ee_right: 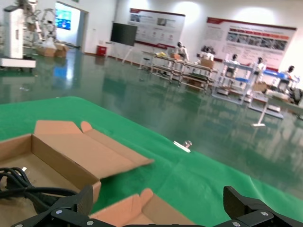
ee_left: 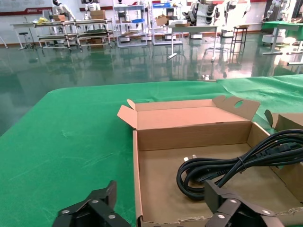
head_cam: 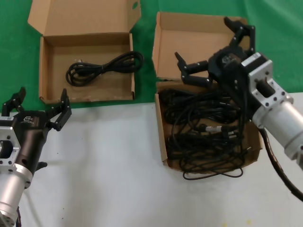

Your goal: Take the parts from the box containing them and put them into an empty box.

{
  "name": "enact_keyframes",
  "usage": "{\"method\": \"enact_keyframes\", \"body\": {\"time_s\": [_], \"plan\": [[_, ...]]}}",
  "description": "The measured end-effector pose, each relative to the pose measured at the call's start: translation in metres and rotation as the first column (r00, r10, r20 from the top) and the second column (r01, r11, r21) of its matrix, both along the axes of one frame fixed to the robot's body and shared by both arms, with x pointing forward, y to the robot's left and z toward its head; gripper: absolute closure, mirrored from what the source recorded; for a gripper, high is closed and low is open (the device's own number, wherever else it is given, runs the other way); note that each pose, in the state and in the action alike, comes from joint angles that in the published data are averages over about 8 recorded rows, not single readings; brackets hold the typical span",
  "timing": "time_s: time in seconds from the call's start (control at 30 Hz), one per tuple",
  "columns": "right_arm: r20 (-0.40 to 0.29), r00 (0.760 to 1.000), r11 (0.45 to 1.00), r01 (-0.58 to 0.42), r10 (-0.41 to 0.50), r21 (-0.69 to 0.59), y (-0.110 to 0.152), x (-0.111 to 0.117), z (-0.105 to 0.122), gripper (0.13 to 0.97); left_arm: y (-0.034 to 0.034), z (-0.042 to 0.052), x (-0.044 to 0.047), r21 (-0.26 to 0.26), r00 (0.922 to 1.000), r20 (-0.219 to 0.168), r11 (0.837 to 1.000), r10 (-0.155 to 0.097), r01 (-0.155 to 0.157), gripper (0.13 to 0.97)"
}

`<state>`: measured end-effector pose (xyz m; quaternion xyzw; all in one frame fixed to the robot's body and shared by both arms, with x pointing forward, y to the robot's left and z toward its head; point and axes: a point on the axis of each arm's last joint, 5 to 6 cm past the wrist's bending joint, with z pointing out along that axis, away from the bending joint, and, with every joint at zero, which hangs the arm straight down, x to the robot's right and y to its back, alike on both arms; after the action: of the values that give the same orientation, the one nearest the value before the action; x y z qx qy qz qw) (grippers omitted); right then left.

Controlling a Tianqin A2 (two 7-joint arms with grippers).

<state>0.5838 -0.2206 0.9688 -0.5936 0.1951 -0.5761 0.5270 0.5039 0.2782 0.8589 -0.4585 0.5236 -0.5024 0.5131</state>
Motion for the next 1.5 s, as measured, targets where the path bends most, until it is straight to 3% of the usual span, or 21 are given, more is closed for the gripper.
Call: {"method": "enact_keyframes", "body": {"time_s": [0.4, 0.7, 1.0, 1.5], "plan": [[-0.075, 0.995, 0.992, 0.069, -0.062, 0.107, -0.015, -0.015, -0.031, 0.130, 0.0006, -0.0010, -0.0004, -0.001, 1.0000, -0.003, 1.000, 0.005, -0.005, 0.302], [-0.138, 0.984, 0.975, 0.134, -0.111, 0.178, -0.026, -0.028, -0.053, 0.130, 0.0010, -0.0017, -0.0007, -0.002, 0.9999, -0.005, 1.000, 0.009, -0.009, 0.185], [-0.205, 0.966, 0.949, 0.208, -0.160, 0.237, -0.038, -0.043, -0.075, 0.130, 0.0015, -0.0025, -0.0011, -0.003, 0.9999, -0.008, 1.000, 0.012, -0.012, 0.134], [-0.312, 0.921, 0.893, 0.331, -0.235, 0.304, -0.055, -0.069, -0.106, 0.130, 0.0021, -0.0036, -0.0015, -0.005, 0.9998, -0.011, 1.000, 0.018, -0.018, 0.132]]}}
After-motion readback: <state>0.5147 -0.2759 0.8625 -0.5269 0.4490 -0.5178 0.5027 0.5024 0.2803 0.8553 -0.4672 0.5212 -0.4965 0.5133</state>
